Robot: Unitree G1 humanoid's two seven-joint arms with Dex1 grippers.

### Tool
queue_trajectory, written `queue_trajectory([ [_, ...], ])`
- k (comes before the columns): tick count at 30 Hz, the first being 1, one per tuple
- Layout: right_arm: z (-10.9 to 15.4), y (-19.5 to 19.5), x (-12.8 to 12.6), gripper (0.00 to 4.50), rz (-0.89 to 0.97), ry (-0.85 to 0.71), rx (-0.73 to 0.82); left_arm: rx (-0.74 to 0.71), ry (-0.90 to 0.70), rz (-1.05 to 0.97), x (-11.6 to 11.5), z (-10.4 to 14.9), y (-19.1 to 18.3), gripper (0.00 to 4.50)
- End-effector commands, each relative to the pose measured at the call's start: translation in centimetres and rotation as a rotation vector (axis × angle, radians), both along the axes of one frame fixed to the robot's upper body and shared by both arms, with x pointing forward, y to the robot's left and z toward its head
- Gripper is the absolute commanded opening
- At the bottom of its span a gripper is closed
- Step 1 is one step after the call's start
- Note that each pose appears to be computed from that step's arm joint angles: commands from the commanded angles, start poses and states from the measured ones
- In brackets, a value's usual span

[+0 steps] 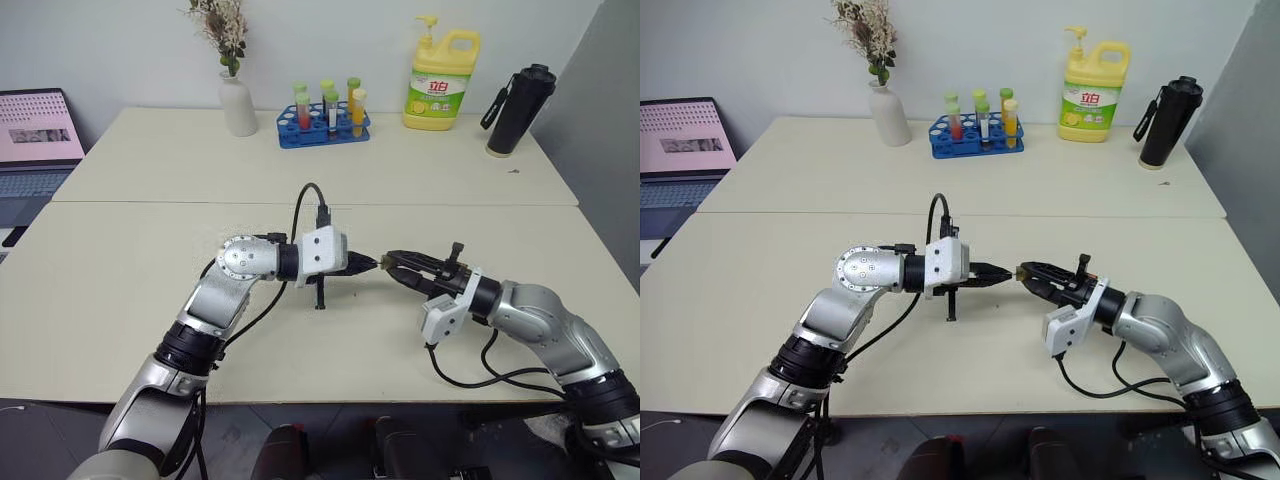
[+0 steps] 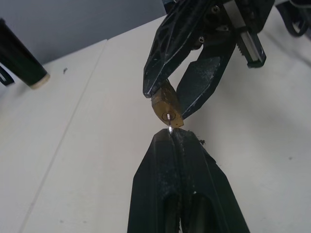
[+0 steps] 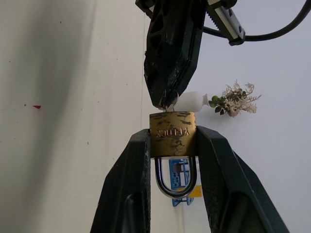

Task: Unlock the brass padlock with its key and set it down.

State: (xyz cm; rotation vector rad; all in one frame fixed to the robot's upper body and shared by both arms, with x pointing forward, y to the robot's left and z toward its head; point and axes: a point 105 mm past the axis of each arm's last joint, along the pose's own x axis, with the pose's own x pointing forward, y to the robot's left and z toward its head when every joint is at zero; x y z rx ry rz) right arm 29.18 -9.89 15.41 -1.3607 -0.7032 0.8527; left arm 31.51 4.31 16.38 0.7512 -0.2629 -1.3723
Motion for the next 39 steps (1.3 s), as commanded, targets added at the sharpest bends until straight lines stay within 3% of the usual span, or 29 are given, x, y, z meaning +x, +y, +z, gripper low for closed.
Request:
queue_trajectory([
  [1,1.6,0.8,-0.7,0.94,0.04,-0.045,0.043,0.026,-0.135,-0.094,-0.9,0.2,-1.1,0.0],
  [8,1.6,0.8,-0.6,0.94,0.036,-0.046,0.051,0.019,-0.173,-0.104,-0.5,0.3,-0.9,0.0],
  [15,1.6,0.8,-0.6,0.94,0.035,-0.045,0.053,-0.075,0.033,-0.07,-0.5,0.9,-1.0,0.0],
  [18,1.7,0.7,-0.6,0.94,0.032,-0.044,0.054,-0.101,0.159,-0.059,-0.6,1.3,-1.0,0.61],
  [24,1.6,0.3,-0.5,0.94,0.021,-0.038,0.051,-0.178,0.506,0.021,-1.1,1.6,0.6,2.51],
  [29,1.6,0.4,-0.5,0.94,0.025,-0.036,0.052,-0.259,0.627,0.07,-1.1,2.4,0.6,4.1],
  [39,2.0,0.9,-0.6,0.94,0.06,-0.052,0.055,-0.265,0.696,0.122,-0.4,2.2,-0.5,4.12],
])
